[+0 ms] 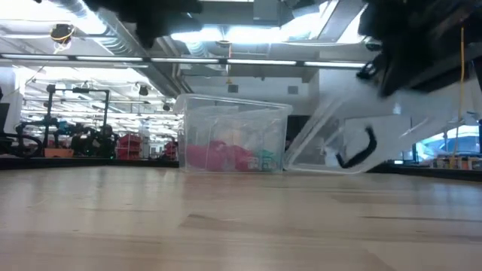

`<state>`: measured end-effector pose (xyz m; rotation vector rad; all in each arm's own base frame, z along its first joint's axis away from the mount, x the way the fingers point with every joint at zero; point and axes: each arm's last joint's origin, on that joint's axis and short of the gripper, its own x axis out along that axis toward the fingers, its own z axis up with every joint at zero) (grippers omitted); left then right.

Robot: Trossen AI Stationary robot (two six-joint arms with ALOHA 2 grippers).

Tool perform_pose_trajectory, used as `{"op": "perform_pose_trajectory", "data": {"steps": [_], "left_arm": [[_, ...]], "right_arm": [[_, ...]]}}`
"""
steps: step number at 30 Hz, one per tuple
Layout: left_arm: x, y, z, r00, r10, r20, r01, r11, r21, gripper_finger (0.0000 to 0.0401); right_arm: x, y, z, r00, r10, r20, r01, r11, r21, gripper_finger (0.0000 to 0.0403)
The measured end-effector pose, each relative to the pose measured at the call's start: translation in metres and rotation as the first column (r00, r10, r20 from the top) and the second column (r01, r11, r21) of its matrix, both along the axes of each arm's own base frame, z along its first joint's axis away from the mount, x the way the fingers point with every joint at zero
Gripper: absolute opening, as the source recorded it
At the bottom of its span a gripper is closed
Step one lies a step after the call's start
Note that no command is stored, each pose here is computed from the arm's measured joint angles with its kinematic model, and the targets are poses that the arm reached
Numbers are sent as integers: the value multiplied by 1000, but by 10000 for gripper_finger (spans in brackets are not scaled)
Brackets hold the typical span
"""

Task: Roll bandage
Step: Close the transparent bin

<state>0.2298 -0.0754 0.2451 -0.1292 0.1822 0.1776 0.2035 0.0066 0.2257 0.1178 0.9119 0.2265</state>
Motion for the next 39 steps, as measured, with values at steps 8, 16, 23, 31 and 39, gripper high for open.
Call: {"op": "perform_pose_trajectory", "data": {"steps": [8, 16, 23, 31, 39], "left_arm": [[51, -17, 1, 995, -30, -94, 55, 957, 284, 166], [60, -18, 12, 991, 89, -98, -48, 932, 360, 166], [67, -23, 15, 992, 81, -96, -38, 924, 381, 166], [80, -27, 19, 994, 109, -16, -83, 834, 546, 166], [110, -18, 24, 966, 247, 72, -207, 582, 787, 166]], "right_arm": [[-8, 26, 62, 991, 89, 104, -100, 989, 107, 3], [-13, 35, 120, 951, 133, 281, -183, 970, 160, 2], [-13, 33, 156, 896, 81, 437, -148, 981, 122, 1], [-9, 31, 181, 808, -7, 589, -85, 988, 129, 1], [5, 31, 186, 752, -85, 654, 11, 993, 117, 1]]}}
